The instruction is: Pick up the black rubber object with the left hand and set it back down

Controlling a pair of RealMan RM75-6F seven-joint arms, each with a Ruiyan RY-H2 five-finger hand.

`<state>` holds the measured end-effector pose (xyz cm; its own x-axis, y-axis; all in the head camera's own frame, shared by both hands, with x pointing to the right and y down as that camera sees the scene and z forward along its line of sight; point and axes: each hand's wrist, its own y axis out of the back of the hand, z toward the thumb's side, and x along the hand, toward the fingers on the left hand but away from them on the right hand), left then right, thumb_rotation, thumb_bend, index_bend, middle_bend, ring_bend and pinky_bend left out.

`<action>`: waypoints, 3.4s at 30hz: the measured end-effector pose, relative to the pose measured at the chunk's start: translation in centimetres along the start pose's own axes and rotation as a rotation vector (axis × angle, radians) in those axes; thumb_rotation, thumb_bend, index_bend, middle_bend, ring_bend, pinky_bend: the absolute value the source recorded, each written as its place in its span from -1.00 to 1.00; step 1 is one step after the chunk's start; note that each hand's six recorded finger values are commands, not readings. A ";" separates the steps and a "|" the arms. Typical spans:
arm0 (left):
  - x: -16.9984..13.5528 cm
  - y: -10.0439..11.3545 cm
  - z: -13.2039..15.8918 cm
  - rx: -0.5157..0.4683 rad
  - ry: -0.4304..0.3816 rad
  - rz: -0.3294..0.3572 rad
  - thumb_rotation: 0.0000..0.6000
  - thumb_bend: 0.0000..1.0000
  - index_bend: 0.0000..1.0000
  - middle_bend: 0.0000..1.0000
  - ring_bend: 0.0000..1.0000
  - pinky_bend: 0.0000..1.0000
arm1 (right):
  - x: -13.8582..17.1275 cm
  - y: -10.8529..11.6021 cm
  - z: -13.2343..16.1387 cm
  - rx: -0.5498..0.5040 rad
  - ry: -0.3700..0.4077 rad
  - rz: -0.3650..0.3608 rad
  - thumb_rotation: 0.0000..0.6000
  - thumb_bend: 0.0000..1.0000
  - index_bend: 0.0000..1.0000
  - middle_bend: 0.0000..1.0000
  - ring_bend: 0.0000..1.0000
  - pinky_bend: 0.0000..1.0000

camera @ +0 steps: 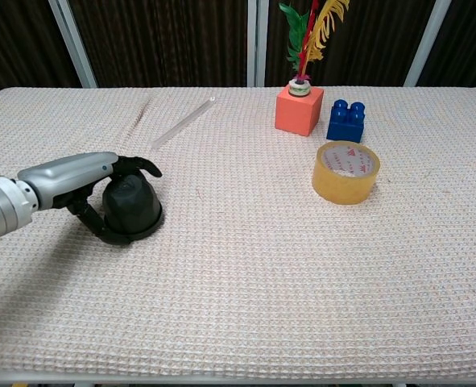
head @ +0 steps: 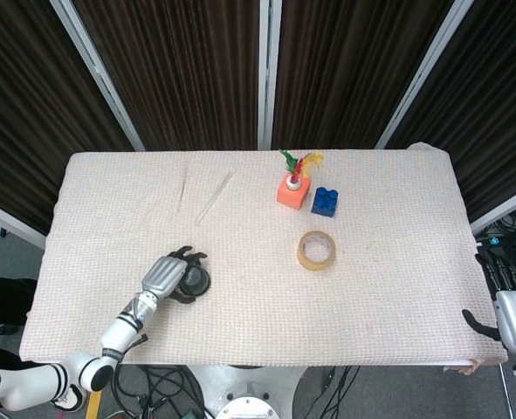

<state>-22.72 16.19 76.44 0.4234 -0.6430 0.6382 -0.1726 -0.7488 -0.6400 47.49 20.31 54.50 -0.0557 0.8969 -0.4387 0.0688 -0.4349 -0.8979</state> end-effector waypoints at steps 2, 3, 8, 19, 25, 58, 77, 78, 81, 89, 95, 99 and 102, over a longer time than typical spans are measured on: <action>0.0 0.1 0.0 -0.001 -0.001 0.001 1.00 -1.00 -0.66 -0.37 -0.84 -0.58 | 0.0 0.0 0.0 0.000 0.000 0.000 1.00 -0.71 -1.00 -1.00 -1.00 -1.00; 0.0 0.1 0.1 0.000 -0.002 0.002 1.00 -1.00 -0.65 -0.35 -0.84 -0.58 | 0.0 0.0 0.0 0.000 0.000 -0.001 1.00 -0.71 -1.00 -1.00 -1.00 -1.00; 0.1 0.1 0.1 -0.003 -0.004 0.003 1.00 -0.95 -0.61 -0.28 -0.84 -0.58 | 0.0 0.1 -0.1 -0.001 -0.002 -0.004 1.00 -0.71 -1.00 -1.00 -1.00 -1.00; -0.2 0.9 0.7 -0.021 -0.022 0.032 1.00 -0.69 -0.38 -0.15 -0.75 -0.57 | 0.0 0.0 -0.1 0.000 -0.005 -0.002 1.00 -0.71 -1.00 -1.00 -1.00 -1.00; -0.3 1.8 1.4 -0.034 -0.044 0.051 1.00 -0.64 -0.28 -0.11 -0.70 -0.52 | 0.0 0.0 -0.2 -0.001 -0.008 -0.003 1.00 -0.71 -1.00 -1.00 -1.00 -1.00; 0.2 17.7 7.8 0.111 -0.176 0.224 1.00 -0.56 -0.12 -0.02 -0.43 -0.10 | 0.1 0.1 -0.6 -0.020 -0.012 -0.017 1.00 -0.71 -1.00 -1.00 -1.00 -1.00; 2.9 15.7 4.9 0.072 -0.071 0.108 1.00 -0.57 -0.09 0.00 -0.41 -0.07 | 0.2 0.3 -0.9 -0.020 -0.017 -0.024 1.00 -0.71 -1.00 -1.00 -1.00 -1.00; 2.5 16.9 6.7 0.074 -0.115 0.149 1.00 -0.57 -0.10 0.00 -0.41 -0.07 | 0.2 0.3 -0.8 -0.020 -0.015 -0.022 1.00 -0.71 -1.00 -1.00 -1.00 -1.00; 1.0 18.6 10.3 0.053 -0.199 0.212 1.00 -0.57 -0.09 0.00 -0.41 -0.07 | 0.2 0.3 -0.8 -0.021 -0.013 -0.023 1.00 -0.71 -1.00 -1.00 -1.00 -1.00; 1.7 12.1 6.3 0.042 -0.091 0.031 1.00 -0.56 -0.06 0.00 -0.41 -0.11 | 0.2 0.4 -1.0 -0.019 -0.019 -0.026 1.00 -0.71 -1.00 -1.00 -1.00 -1.00; 2.9 10.3 -0.1 0.128 0.039 0.004 1.00 -0.56 -0.06 0.00 -0.41 -0.12 | 0.3 0.4 -1.1 -0.020 -0.022 -0.026 1.00 -0.71 -1.00 -1.00 -1.00 -1.00; 2.9 10.5 0.3 0.130 0.028 0.006 1.00 -0.56 -0.06 0.00 -0.41 -0.13 | 0.3 0.1 -1.1 -0.017 -0.022 -0.017 1.00 -0.71 -1.00 -1.00 -1.00 -1.00; 3.4 9.9 1.2 0.111 0.011 -0.029 1.00 -0.56 -0.06 0.00 -0.41 -0.13 | 0.1 0.0 -1.2 -0.023 -0.029 -0.018 1.00 -0.71 -1.00 -1.00 -1.00 -1.00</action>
<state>-21.88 6.75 71.75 0.4174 -0.6231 0.6614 -0.0601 -0.7452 -0.6641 48.64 20.53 54.52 -0.0860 0.9019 -0.4233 0.0900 -0.4161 -0.9049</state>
